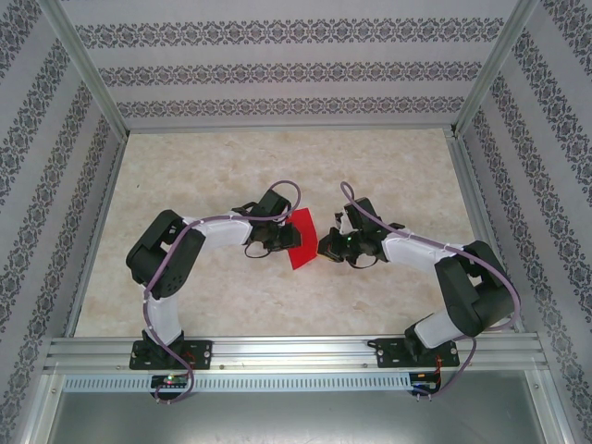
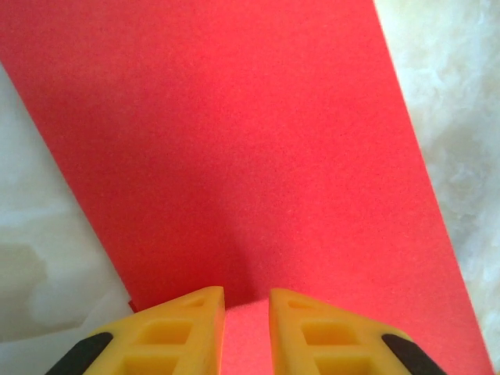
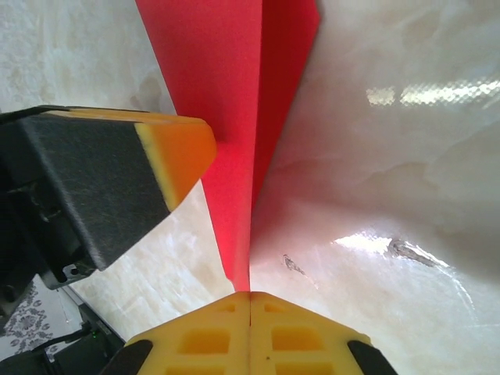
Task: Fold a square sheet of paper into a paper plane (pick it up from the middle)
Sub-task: Third fold the triangle at the center of the table.
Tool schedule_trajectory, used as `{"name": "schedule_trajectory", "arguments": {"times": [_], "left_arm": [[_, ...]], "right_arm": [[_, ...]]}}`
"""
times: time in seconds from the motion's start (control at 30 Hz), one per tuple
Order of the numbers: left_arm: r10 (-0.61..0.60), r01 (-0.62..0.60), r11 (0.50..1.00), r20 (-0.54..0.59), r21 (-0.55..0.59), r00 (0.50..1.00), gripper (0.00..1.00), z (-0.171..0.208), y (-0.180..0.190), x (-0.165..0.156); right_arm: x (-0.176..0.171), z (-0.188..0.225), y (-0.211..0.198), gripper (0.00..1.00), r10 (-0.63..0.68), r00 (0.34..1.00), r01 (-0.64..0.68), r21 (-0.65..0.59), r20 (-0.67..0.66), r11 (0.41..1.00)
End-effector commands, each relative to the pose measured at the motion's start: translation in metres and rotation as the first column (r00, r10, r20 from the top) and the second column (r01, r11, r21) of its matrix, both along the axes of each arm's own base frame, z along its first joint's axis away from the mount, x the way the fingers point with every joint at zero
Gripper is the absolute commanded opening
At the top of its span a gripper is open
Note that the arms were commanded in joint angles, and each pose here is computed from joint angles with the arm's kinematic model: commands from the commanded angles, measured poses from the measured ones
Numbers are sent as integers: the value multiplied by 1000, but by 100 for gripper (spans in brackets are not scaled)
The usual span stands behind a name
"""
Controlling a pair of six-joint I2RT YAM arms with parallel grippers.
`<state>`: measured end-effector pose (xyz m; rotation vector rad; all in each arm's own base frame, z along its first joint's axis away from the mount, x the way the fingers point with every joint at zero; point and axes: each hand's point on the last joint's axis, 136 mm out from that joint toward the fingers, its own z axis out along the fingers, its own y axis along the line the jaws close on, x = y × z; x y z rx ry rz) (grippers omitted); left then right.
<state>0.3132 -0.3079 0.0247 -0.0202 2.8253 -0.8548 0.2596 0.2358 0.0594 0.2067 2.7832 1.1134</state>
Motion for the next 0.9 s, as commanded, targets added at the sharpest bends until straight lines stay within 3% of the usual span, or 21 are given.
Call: {"name": "schedule_trajectory", "arguments": {"times": [0.0,0.23,0.47,0.87], "left_arm": [[-32,30,999,45,45,998,23,10,0,8],[-17,1,995,162,98,987,24,44,17,31],[11,-26,993,129,116,992,20,20,27,41],[-14,5,989,58,147,998,16,-11,25,37]], "right_arm": [[11,4,1,4,-29,1000,29,-34,8,999],[8,-6,2,2,-24,999,19,-123,-32,992],[10,-8,8,2,-11,999,5,-142,-37,990],[33,3,42,2,3,1000,-4,-32,-14,999]]}}
